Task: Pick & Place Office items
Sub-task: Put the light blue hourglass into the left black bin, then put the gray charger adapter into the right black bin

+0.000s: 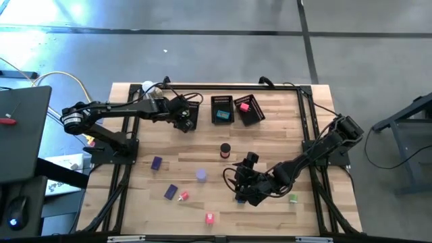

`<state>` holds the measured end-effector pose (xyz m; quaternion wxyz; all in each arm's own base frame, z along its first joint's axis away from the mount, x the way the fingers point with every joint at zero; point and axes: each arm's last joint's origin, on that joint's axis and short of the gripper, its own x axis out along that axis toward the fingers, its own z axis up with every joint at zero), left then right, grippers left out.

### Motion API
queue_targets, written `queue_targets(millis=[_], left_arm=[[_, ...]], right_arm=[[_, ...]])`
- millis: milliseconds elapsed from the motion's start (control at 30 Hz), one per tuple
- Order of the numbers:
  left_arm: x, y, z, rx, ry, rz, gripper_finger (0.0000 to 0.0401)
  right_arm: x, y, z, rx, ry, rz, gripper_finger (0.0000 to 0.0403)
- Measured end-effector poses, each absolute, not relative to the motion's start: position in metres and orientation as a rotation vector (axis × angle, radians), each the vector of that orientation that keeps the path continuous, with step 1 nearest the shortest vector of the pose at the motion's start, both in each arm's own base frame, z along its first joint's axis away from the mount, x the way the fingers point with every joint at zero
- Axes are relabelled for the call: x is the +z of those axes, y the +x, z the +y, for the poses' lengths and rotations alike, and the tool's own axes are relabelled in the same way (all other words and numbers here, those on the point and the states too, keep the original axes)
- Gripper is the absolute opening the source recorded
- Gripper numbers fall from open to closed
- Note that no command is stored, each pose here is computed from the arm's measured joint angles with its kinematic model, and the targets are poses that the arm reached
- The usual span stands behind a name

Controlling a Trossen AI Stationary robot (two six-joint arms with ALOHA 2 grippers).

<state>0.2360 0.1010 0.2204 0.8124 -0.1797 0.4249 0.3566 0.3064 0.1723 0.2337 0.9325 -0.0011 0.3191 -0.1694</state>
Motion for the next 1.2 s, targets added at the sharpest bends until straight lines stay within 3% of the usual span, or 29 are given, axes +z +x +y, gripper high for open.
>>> queue_targets(millis=[600, 1033, 1200], left_arm=[[0.223, 0.236, 0.101, 0.734, -0.333, 0.909, 0.0260], [0.274, 0.208, 0.088, 0.706, -0.318, 0.680, 0.0260], [0.300, 0.184, 0.067, 0.571, -0.351, 0.574, 0.0260]], right_arm=[[0.234, 0.306, 0.172, -0.347, -0.002, 0.653, 0.0270], [0.234, 0.306, 0.172, -0.344, -0.008, 0.654, 0.0270], [0.234, 0.306, 0.173, -0.343, -0.008, 0.654, 0.0270]])
